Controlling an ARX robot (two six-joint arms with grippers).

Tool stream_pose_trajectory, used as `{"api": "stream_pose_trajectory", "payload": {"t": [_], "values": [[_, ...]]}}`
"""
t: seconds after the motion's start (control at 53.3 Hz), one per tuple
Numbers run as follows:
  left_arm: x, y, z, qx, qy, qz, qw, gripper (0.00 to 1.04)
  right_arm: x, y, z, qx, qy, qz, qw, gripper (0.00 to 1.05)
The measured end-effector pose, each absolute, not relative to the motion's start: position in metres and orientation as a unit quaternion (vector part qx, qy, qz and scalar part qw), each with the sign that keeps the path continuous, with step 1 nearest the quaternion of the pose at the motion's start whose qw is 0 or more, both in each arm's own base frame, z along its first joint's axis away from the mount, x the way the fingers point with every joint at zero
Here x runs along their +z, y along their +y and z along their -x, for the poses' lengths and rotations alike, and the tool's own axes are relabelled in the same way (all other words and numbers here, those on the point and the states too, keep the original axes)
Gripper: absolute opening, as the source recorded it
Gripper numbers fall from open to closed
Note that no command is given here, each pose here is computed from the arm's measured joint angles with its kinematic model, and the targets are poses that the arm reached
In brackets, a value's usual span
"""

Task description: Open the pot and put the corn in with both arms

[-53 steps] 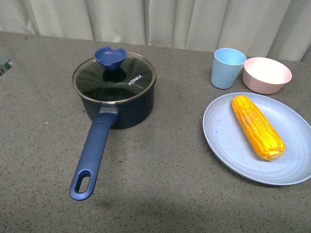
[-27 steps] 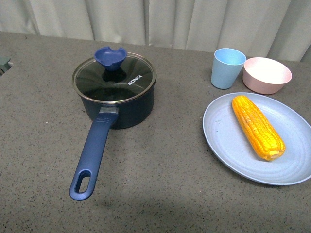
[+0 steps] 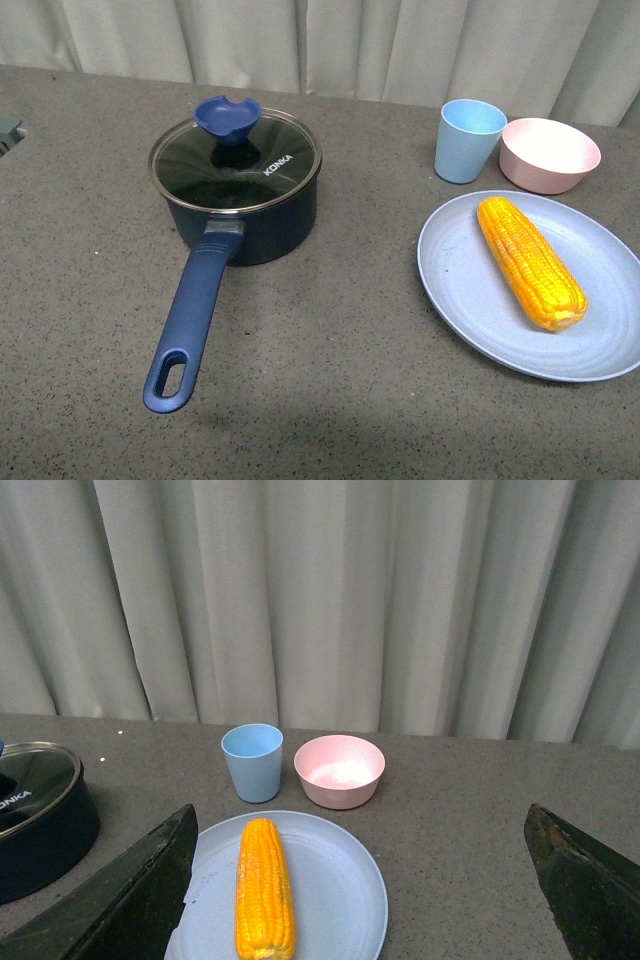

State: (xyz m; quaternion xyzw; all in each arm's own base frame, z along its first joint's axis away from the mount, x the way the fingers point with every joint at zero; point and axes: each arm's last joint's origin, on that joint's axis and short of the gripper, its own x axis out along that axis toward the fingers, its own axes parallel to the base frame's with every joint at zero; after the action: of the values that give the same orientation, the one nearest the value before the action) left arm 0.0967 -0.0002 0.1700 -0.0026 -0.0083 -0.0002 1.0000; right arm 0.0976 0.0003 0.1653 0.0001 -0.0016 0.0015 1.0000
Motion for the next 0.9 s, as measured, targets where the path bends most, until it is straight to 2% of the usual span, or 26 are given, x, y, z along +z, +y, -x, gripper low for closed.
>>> {"api": "stream_pose_trajectory", "payload": {"t": [0.112,0.225,0.394,0.544,0.9], "values": [[0.17,0.0,-0.097,0.002,-0.008,0.003,1.0,0.98,0.165,0.0,-0.098,0.002,-0.002,0.0,1.0,0.96],[0.168,0.001,-0.104,0.075,0.013,0.019,0.997,0.98,0.165,0.0,-0.098,0.002,-0.002,0.0,1.0,0.96],[0.171,0.002,-0.126,0.056,0.015,0.028,0.998,0.98,0.165,0.0,-0.098,0.002,-0.002,0.0,1.0,0.96],[0.189,0.004,-0.165,0.058,-0.005,0.036,0.998,0.98,0.165,0.0,-0.098,0.002,-0.002,0.0,1.0,0.96],[0.198,-0.01,-0.24,0.022,0.027,0.045,0.998,0.98,0.165,0.0,-0.098,0.002,-0.002,0.0,1.0,0.96]]}}
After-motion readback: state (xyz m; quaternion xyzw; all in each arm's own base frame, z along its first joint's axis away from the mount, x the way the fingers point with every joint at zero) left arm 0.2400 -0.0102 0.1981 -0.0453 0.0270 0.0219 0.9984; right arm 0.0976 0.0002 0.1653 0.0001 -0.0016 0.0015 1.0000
